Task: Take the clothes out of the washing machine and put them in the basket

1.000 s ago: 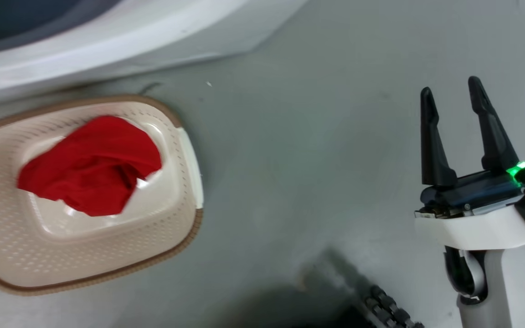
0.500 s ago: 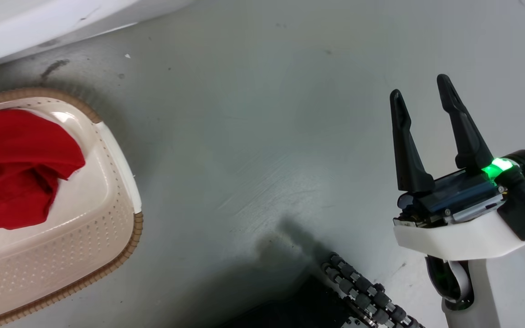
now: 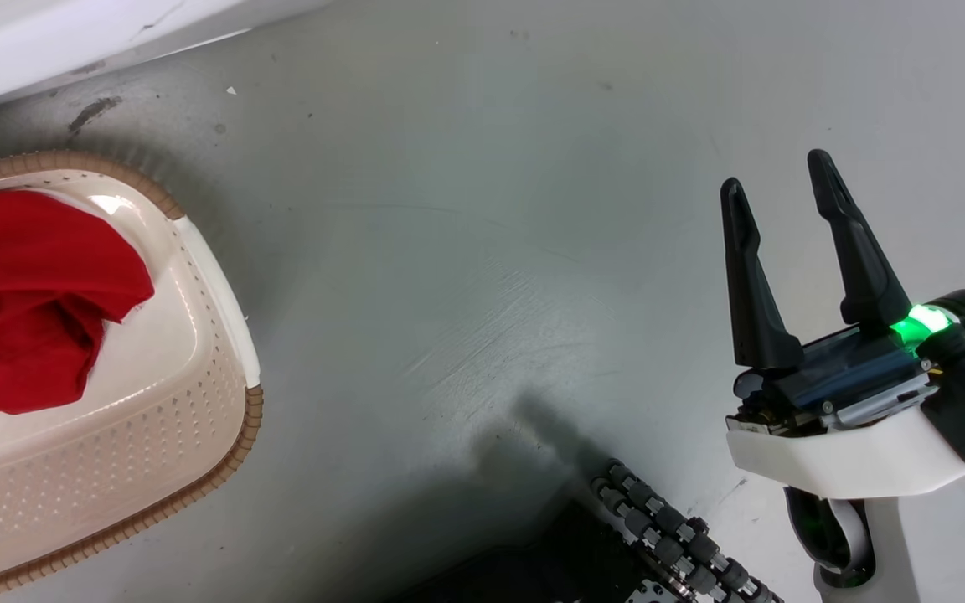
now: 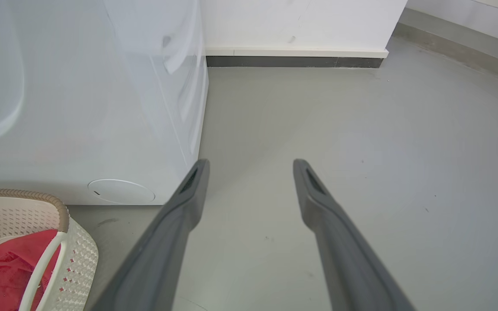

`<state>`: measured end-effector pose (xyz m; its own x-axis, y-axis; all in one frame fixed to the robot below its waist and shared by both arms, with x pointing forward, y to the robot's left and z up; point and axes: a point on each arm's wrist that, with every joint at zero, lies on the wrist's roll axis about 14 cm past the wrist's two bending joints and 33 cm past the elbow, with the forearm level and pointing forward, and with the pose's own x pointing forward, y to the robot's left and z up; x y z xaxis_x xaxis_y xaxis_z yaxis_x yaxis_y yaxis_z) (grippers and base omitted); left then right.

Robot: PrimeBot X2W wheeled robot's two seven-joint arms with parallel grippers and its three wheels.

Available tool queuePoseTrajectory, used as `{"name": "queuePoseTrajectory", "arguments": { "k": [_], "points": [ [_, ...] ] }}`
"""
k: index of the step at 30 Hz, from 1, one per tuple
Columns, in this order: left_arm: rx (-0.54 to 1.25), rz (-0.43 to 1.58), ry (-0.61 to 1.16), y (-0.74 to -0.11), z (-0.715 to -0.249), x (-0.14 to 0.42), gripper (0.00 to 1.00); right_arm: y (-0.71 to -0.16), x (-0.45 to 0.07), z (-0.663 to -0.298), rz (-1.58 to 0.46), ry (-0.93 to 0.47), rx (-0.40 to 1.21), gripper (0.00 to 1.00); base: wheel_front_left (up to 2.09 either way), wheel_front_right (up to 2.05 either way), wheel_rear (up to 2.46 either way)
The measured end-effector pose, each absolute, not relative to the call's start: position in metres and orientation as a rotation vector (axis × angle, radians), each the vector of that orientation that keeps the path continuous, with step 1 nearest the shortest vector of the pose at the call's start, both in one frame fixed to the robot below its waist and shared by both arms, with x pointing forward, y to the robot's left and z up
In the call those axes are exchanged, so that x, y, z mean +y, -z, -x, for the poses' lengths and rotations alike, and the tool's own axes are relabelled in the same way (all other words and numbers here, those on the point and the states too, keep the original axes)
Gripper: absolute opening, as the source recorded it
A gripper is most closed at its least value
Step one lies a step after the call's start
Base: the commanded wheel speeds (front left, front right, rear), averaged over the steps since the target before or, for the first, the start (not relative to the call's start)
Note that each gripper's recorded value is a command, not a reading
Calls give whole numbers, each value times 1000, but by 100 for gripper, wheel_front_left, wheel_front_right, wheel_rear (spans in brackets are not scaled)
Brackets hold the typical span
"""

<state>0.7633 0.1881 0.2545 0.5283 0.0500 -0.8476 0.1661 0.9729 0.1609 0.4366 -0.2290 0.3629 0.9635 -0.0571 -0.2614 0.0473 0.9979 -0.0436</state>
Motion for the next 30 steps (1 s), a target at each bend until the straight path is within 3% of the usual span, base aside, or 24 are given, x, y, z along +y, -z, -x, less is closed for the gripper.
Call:
{"name": "queuePoseTrajectory", "arguments": {
  "k": [6, 17, 30],
  "points": [
    [980, -212, 64, -256, -768, 190, 0, -360, -226, -440, 34, 40, 265, 100, 0, 0, 0],
    [710, -218, 97, -301, -786, 187, 0, -386, -229, -454, 75, 30, 182, 100, 0, 0, 0],
    [405, -102, 171, -370, -761, 163, 0, -440, -226, -464, 107, 19, 27, 100, 0, 0, 0]
  ]
}}
